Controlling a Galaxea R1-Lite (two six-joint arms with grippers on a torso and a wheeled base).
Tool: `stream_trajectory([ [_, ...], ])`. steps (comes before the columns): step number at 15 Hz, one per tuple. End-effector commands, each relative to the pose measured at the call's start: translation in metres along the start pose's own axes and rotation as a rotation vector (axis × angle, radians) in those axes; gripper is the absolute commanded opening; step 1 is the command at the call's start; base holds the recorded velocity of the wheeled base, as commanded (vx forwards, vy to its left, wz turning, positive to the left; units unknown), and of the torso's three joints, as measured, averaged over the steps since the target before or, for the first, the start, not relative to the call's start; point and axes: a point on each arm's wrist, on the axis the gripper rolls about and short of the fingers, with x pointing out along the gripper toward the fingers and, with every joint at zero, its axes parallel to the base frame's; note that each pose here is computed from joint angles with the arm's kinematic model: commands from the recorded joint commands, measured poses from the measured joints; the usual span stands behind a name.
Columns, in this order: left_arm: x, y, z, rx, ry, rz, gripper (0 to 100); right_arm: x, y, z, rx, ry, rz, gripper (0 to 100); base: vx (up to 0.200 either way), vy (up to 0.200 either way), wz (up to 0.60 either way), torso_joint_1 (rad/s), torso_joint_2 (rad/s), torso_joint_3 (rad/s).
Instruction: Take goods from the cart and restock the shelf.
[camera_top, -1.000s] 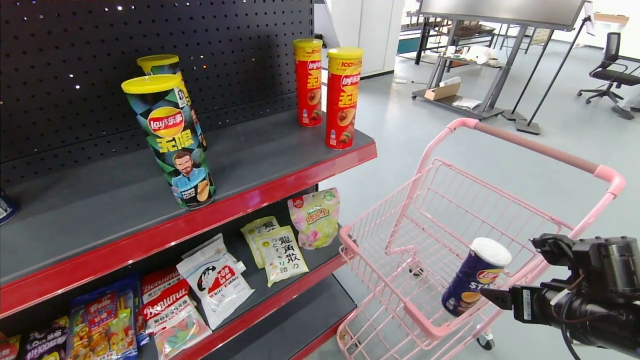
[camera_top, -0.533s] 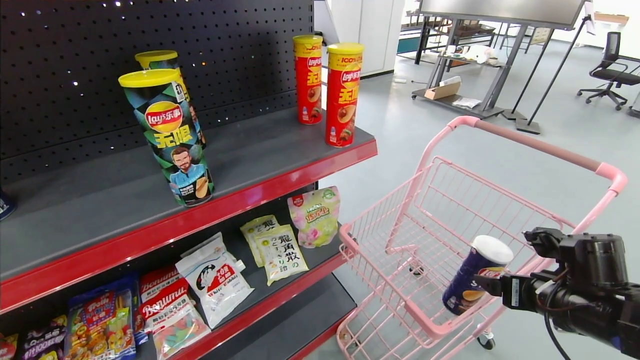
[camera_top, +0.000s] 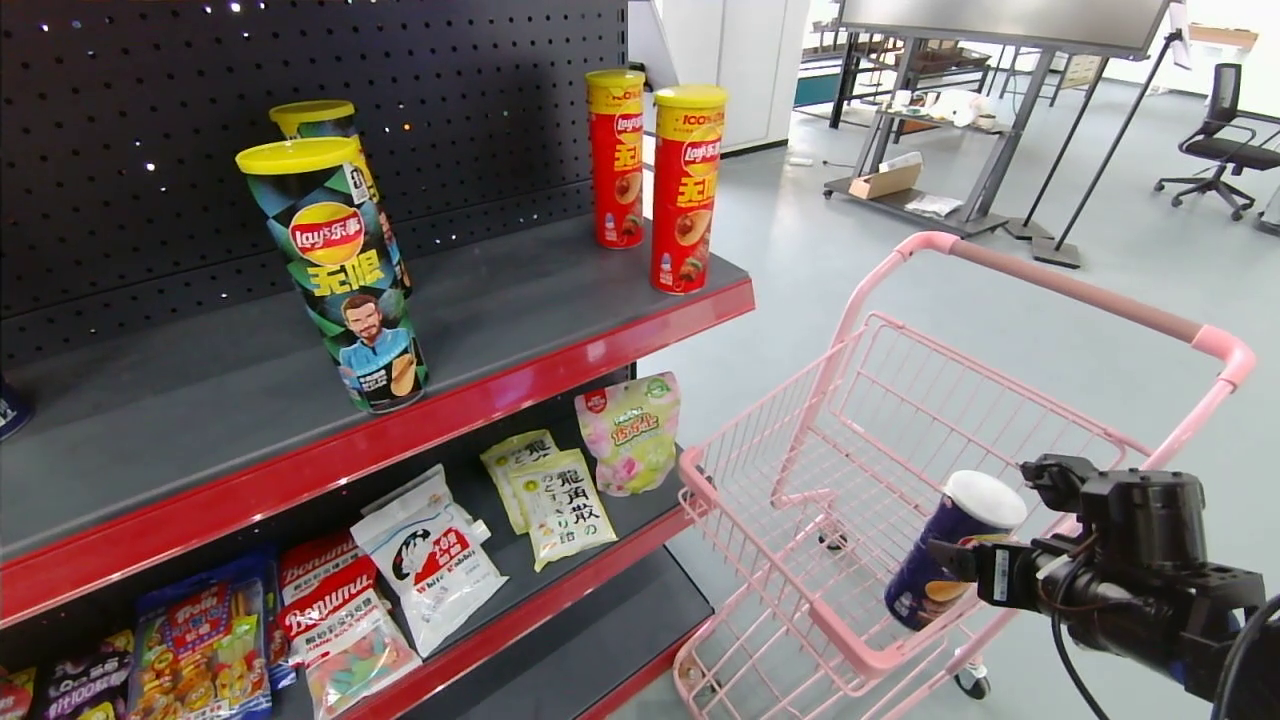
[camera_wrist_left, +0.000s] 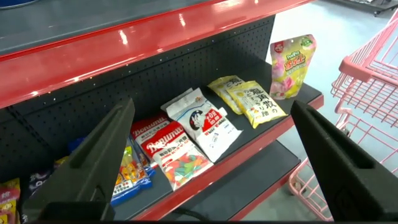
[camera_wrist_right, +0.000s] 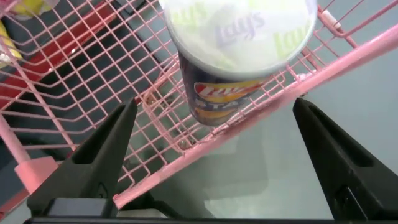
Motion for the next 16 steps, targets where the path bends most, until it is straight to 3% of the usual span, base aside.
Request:
stream_trajectory([
  [1, 0.0, 0.0, 0.0, 0.0, 0.0, 0.0, 100, 0.012, 0.0, -0.006, -0.001, 0.018, -0.008, 100, 0.0, 0.0, 0.0, 0.0, 0.0, 0.0],
  [16, 0.0, 0.0, 0.0, 0.001, 0.0, 0.0, 100, 0.037, -0.003, 0.005, -0.024, -0.016, -0.016, 100, 0.0, 0.0, 0.0, 0.0, 0.0, 0.0],
])
